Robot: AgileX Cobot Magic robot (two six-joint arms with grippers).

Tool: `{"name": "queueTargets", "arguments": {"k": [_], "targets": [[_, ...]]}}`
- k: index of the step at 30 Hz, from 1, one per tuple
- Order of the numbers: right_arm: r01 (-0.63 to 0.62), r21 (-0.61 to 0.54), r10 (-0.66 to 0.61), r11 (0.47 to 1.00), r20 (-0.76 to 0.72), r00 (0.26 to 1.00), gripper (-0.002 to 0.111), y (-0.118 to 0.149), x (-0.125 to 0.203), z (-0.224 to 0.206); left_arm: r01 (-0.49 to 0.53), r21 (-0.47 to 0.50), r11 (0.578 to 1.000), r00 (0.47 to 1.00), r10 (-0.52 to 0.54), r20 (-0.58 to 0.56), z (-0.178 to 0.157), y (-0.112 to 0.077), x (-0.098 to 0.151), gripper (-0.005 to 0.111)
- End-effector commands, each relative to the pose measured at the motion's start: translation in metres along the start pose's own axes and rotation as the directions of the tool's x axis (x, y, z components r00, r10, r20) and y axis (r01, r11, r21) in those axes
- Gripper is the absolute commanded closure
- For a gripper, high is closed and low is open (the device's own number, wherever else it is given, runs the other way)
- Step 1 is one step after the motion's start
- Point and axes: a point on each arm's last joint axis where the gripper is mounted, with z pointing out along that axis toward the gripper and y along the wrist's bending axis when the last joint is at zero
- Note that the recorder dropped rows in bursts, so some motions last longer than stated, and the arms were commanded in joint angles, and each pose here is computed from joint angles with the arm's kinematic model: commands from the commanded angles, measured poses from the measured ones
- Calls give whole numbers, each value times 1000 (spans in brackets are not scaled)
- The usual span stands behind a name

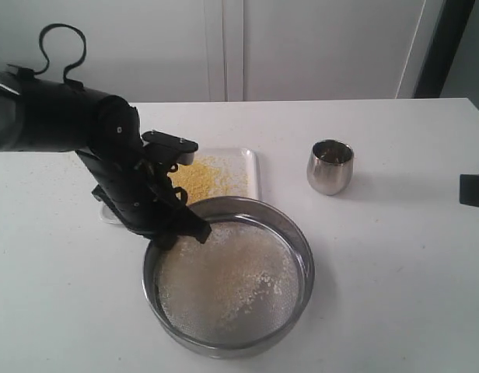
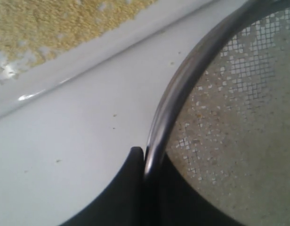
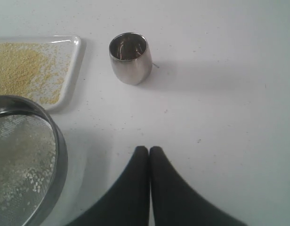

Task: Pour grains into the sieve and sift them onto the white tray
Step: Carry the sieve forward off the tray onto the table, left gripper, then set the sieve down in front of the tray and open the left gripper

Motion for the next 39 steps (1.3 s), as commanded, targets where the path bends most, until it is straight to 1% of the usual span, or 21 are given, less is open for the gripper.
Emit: {"name": "queueTargets", "arguments": {"k": [1, 6, 10, 13, 24, 39], "targets": [[11, 9, -11, 1000, 13, 1000, 108, -1, 0, -1, 11, 35, 999, 1000, -11, 0, 6, -11, -4, 107], [11, 9, -11, 1000, 13, 1000, 108, -1, 0, -1, 21, 62, 998, 1000, -22, 10, 10, -19, -15, 107], [9, 8, -9, 1000, 12, 1000, 108, -1, 0, -1, -8, 110, 994, 1000, 7, 15, 14, -30, -21, 107], [9, 8, -9, 1000, 12, 1000, 108, -1, 0, -1, -14, 126, 992, 1000, 13, 8, 19, -33, -23, 107], [9, 8, -9, 1000, 12, 1000, 108, -1, 0, -1, -8, 120, 993, 1000, 9, -6, 36, -32, -25, 107], [9, 8, -9, 1000, 12, 1000, 108, -1, 0, -1, -10, 115, 993, 1000, 7, 30, 37, -32, -28, 107]]}}
